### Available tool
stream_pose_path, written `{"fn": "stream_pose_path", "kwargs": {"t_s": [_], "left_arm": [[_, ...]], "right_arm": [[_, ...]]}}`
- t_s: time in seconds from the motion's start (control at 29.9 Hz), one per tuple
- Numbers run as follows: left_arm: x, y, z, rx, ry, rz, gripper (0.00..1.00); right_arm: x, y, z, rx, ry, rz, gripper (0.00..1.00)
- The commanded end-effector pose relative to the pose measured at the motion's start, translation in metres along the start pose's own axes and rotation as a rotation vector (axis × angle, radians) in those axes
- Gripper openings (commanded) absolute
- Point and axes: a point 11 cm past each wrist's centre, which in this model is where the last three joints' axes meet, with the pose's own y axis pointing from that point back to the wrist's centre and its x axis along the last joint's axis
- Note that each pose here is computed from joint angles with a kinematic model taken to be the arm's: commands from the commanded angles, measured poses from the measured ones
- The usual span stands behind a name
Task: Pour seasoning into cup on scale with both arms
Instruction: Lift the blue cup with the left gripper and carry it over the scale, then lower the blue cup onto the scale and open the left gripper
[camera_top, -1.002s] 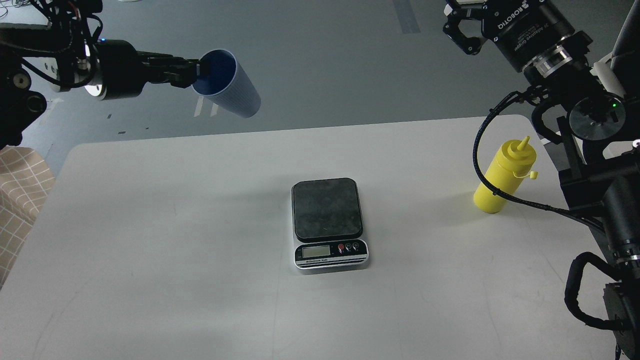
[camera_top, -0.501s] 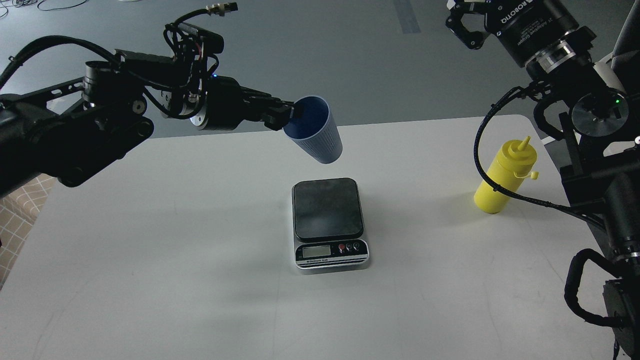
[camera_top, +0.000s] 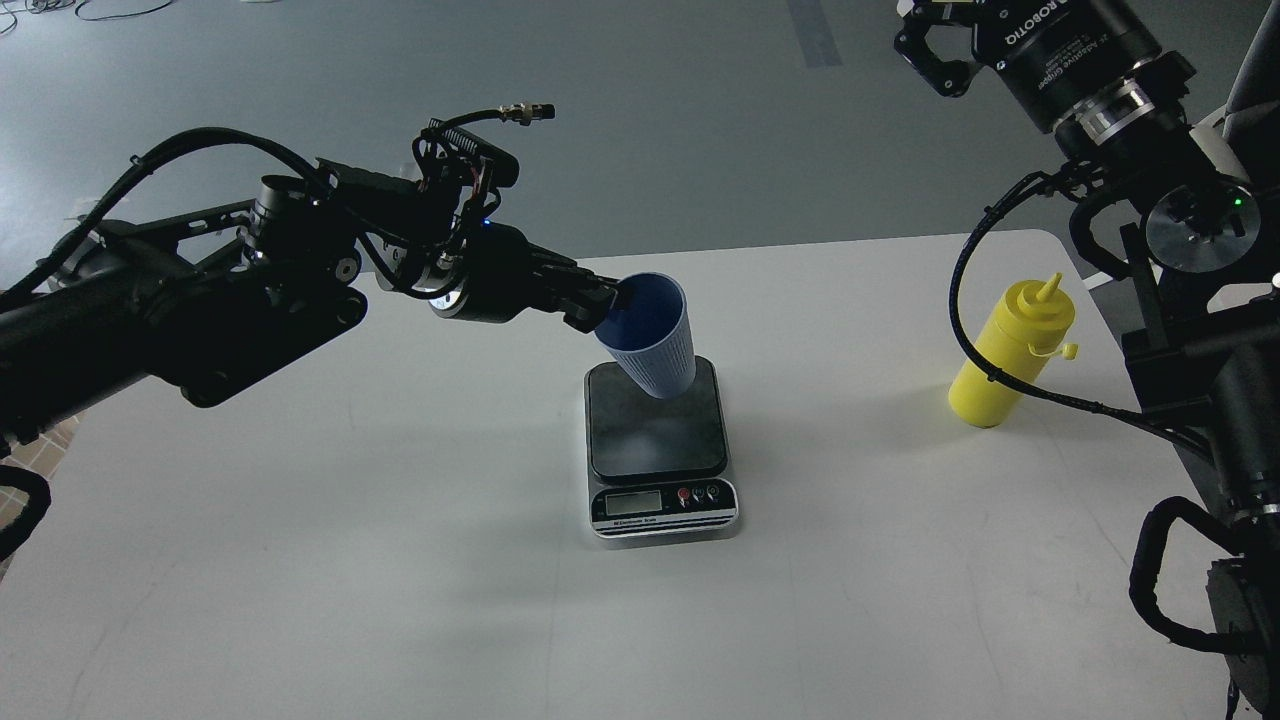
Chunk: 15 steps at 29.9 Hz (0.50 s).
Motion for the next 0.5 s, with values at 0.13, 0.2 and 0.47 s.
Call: {"fn": "stream_pose_path", "kwargs": {"t_s": [0.13, 0.2, 0.47], "left_arm": [[-0.006, -0.006, -0.010, 0.036, 0.004, -0.023, 0.00], [-0.010, -0.008, -0.010, 0.038, 0.008, -0.028, 0.00], [-0.019, -0.011, -0.012, 0.047, 0.024, -0.040, 0.00]], "right_arm": [[0.000, 0.001, 0.001, -0.001, -0.001, 0.001, 1.00], [0.000, 0.001, 0.001, -0.001, -0.001, 0.001, 1.00], [0.000, 0.000, 0.000, 0.000, 0.000, 0.000, 1.00]]}}
